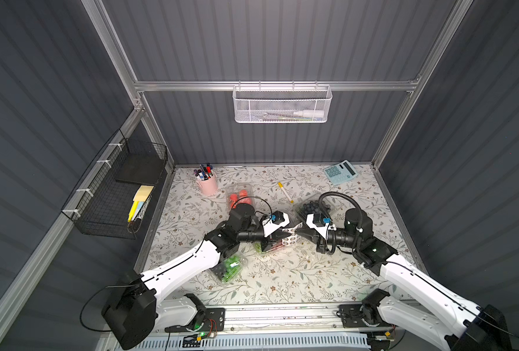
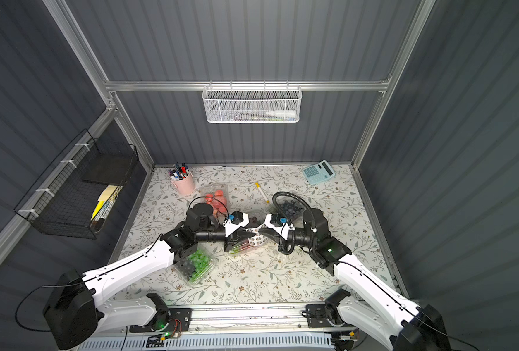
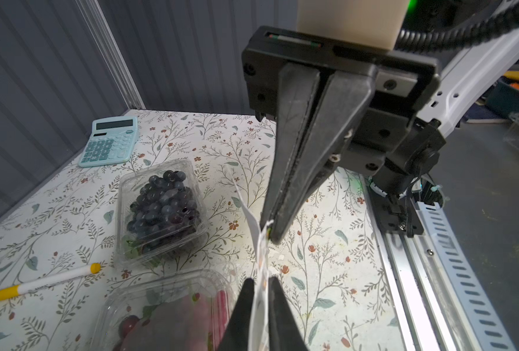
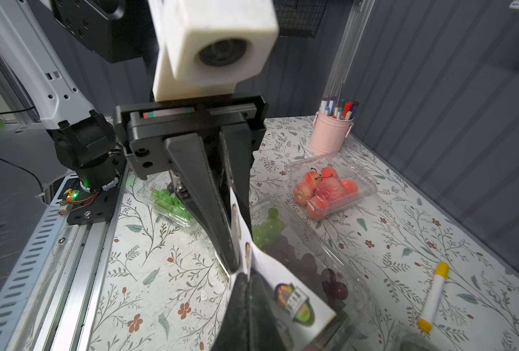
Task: Label fruit boxes
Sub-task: Tear off the label from the label sticker.
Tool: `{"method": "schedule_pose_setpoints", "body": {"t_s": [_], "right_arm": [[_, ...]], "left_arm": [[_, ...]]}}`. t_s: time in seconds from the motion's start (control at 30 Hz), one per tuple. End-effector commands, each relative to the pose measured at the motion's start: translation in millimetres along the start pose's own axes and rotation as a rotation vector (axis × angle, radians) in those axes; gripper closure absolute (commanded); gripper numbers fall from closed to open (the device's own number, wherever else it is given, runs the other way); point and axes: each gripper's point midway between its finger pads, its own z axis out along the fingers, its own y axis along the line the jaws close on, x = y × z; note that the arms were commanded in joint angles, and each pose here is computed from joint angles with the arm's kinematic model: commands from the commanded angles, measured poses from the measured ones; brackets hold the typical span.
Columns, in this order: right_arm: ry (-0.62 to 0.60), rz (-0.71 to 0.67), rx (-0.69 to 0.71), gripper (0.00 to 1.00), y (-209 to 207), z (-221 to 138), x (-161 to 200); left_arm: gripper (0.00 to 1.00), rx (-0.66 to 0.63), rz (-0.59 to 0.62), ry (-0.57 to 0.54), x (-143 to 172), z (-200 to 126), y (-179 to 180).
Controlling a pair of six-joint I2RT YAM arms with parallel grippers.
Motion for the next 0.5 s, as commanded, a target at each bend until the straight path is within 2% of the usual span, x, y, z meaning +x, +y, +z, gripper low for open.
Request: {"method": "schedule_pose_setpoints", "body": {"t_s": [0.0,0.2,0.47], "right_arm": [[-0.024,-0.007,0.006,1.00,0.2,-0.9,-5.6],[-0.030,-0.022,0.025,1.00,-3.0,-1.0,-7.0],[-0.027,-0.064,0.026,1.00,-2.9,-0.7,-6.2]], "left_arm": [[0.88,0.028,-0.024,-0.013,1.8,3.3,-3.7],[1.00,0.026,-0.037,-0.002,4.7,4.8,-2.5],[1.00,0.010,-0.088,0.011,4.8,8.0,3.3]]}}
